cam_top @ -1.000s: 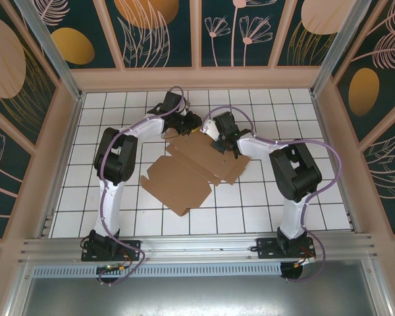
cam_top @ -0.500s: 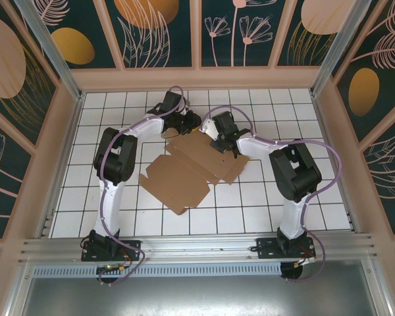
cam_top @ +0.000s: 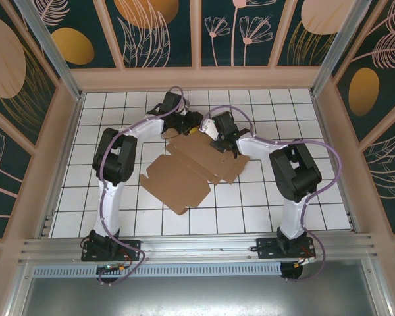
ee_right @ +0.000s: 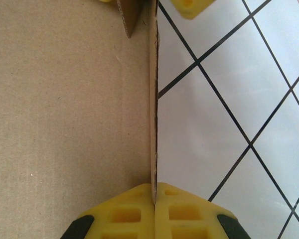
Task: Fold the paper box
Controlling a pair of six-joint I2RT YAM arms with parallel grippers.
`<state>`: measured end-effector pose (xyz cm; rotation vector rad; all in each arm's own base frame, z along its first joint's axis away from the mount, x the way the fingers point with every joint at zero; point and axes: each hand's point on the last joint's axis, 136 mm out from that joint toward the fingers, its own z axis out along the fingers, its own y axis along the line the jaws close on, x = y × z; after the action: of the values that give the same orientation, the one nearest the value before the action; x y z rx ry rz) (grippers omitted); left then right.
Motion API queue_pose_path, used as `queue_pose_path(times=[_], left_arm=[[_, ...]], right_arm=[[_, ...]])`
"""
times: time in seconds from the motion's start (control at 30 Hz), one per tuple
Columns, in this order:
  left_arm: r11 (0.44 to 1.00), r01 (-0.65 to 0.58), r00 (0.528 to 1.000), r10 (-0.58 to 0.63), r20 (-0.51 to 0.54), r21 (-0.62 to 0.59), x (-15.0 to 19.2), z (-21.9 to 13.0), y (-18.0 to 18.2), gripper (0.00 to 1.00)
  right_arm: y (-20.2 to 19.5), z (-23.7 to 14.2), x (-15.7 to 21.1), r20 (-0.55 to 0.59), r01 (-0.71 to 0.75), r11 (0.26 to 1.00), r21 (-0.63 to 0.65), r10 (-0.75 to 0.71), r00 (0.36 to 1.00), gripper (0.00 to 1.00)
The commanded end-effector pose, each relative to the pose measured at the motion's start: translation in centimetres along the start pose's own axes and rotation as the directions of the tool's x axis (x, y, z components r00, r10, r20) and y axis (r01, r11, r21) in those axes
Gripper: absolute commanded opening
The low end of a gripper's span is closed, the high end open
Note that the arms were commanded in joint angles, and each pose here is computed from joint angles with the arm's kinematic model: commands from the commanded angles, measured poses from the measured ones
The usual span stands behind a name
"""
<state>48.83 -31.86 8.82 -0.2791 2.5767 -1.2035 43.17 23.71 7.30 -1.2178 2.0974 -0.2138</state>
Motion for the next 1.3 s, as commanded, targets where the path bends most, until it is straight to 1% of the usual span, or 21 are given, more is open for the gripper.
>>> queue_pose_path(times=[0.0, 0.13, 0.17, 0.2, 0.23, 0.27, 0.33, 0.4, 0.47, 0.57, 0.63, 0.7, 0.77, 0.83, 0.93, 1.03, 1.17, 1.2, 1.27], left_arm=[[0.997, -0.065, 0.997, 0.063, 0.049, 0.042, -0.6, -2.3, -2.7, 0.63], [0.991, -0.130, 0.987, 0.129, 0.100, 0.005, -0.8, -4.4, -3.3, 0.80], [0.988, -0.154, 0.981, 0.154, 0.115, -0.008, -0.8, -5.2, -3.4, 0.88], [0.984, -0.176, 0.976, 0.178, 0.127, -0.023, -0.8, -5.8, -3.5, 0.93], [0.978, -0.203, 0.968, 0.207, 0.141, -0.043, -0.8, -6.6, -3.6, 0.98], [0.972, -0.226, 0.960, 0.234, 0.154, -0.069, -0.7, -7.4, -3.5, 0.99], [0.952, -0.284, 0.939, 0.300, 0.171, -0.112, -0.4, -8.8, -3.1, 0.99], [0.929, -0.328, 0.907, 0.360, 0.219, -0.170, -0.5, -10.5, -2.2, 0.99], [0.906, -0.384, 0.866, 0.421, 0.269, -0.181, 0.0, -12.1, -1.7, 0.99], [0.875, -0.441, 0.832, 0.482, 0.275, -0.200, 0.9, -13.7, -0.5, 0.99], [0.868, -0.436, 0.833, 0.489, 0.258, -0.239, 1.2, -14.1, 1.0, 0.99], [0.878, -0.412, 0.844, 0.469, 0.259, -0.246, 1.1, -14.5, 2.3, 0.99], [0.894, -0.391, 0.854, 0.441, 0.276, -0.219, 0.9, -15.1, 3.1, 0.99], [0.897, -0.397, 0.847, 0.439, 0.300, -0.193, 0.7, -15.9, 3.3, 0.98], [0.877, -0.455, 0.823, 0.481, 0.303, -0.155, 1.1, -16.4, 2.7, 0.91], [0.838, -0.525, 0.795, 0.545, 0.266, -0.148, 1.8, -16.2, 2.6, 0.88], [0.800, -0.579, 0.763, 0.600, 0.241, -0.157, 2.3, -16.1, 2.8, 0.85], [0.798, -0.585, 0.764, 0.602, 0.233, -0.143, 2.5, -16.0, 2.7, 0.84], [0.798, -0.597, 0.772, 0.598, 0.214, -0.078, 3.2, -15.5, 2.1, 0.82]], right_arm=[[-1.5, -0.9, -1.0, 0.024, -0.010, 0.999, 0.046, 0.009, 1.000, 0.00], [-1.6, -1.4, -0.6, 0.032, -0.033, 0.999, 0.037, 0.032, 0.999, 0.00], [-1.5, -1.6, -0.6, 0.037, -0.037, 0.999, 0.032, 0.035, 0.999, 0.00], [-2.7, -1.6, 0.3, 0.029, -0.064, 0.997, 0.044, 0.062, 0.998, 0.00], [-2.9, -1.8, 0.6, 0.031, -0.073, 0.996, 0.044, 0.072, 0.997, 0.00], [-3.1, -1.9, 0.9, 0.032, -0.085, 0.995, 0.044, 0.084, 0.996, 0.00], [-3.5, -2.1, 1.6, 0.029, -0.104, 0.994, 0.044, 0.103, 0.994, 0.00], [-3.8, -2.4, 2.0, 0.039, -0.124, 0.991, 0.041, 0.122, 0.992, 0.00], [-3.9, -2.8, 2.4, 0.062, -0.151, 0.988, 0.022, 0.149, 0.987, 0.00], [-3.9, -3.3, 2.7, 0.099, -0.183, 0.983, -0.010, 0.183, 0.978, 0.00], [-4.2, -3.8, 2.7, 0.124, -0.207, 0.978, -0.016, 0.208, 0.970, 0.00], [-4.2, -4.5, 2.2, 0.175, -0.225, 0.974, -0.040, 0.228, 0.958, 0.00], [-4.3, -5.4, 1.5, 0.225, -0.247, 0.967, -0.058, 0.253, 0.941, 0.00], [-4.5, -6.2, 1.1, 0.263, -0.261, 0.963, -0.072, 0.270, 0.926, 0.00], [-4.5, -7.0, 1.0, 0.285, -0.277, 0.955, -0.102, 0.295, 0.912, 0.00], [-4.5, -7.7, 1.0, 0.303, -0.283, 0.951, -0.126, 0.309, 0.901, 0.00], [-4.1, -8.3, 0.8, 0.322, -0.280, 0.945, -0.167, 0.321, 0.891, 0.00], [-4.0, -8.4, 0.7, 0.323, -0.282, 0.944, -0.174, 0.325, 0.889, 0.00], [-3.9, -8.4, 0.8, 0.321, -0.284, 0.941, -0.186, 0.331, 0.887, 0.00]])
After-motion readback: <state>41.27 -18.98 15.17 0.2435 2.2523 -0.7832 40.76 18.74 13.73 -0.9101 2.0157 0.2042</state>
